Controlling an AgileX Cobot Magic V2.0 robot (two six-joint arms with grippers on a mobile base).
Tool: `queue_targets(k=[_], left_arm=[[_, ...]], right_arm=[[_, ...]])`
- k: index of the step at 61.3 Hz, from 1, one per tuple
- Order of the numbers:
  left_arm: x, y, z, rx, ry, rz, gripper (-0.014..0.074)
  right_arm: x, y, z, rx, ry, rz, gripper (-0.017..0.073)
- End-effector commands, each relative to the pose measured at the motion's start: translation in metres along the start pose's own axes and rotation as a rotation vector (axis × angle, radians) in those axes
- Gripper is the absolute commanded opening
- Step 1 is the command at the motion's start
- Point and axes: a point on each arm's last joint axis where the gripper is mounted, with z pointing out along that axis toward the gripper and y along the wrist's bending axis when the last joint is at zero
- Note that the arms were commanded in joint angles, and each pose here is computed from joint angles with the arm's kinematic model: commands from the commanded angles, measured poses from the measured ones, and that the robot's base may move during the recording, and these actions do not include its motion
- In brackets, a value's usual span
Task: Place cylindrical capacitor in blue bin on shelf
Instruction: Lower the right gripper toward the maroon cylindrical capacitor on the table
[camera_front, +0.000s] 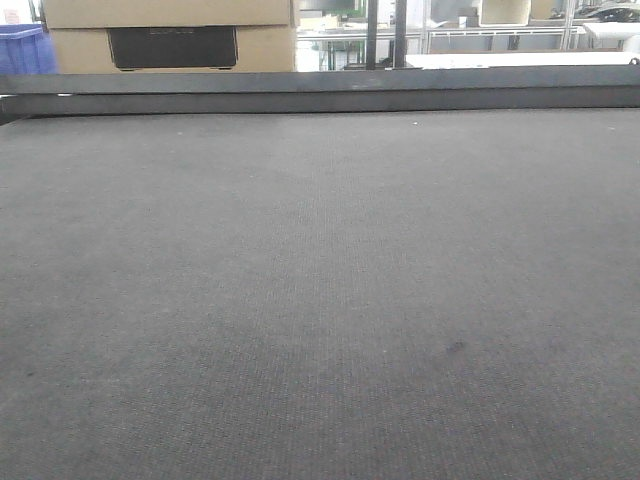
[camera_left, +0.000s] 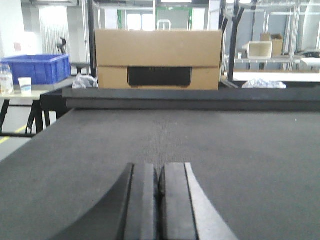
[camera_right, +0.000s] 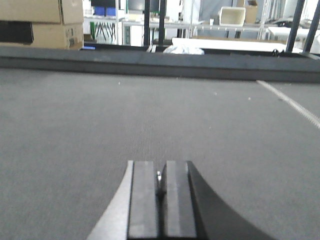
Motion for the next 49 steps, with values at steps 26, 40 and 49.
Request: queue_targets(k=[26, 40, 49], left_arm=[[-0.097, 0.002, -0.009, 0.012, -0.131, -0.063, -0.0111], [-0.161, 0.004, 0.006, 0.010, 0.010, -0.017, -0.0029], [-0.169, 0.004, 0.026, 0.012, 0.087, -0.017, 0.0209]], right_arm=[[-0.122, 0.002, -0.040, -0.012, -0.359, 0.005, -0.0066], [-0.190, 0.005, -0.034, -0.025, -0.310, 0.001, 0.0295], [-0.201, 0.005, -0.004, -0.022, -0.232, 0.003, 0.0507]])
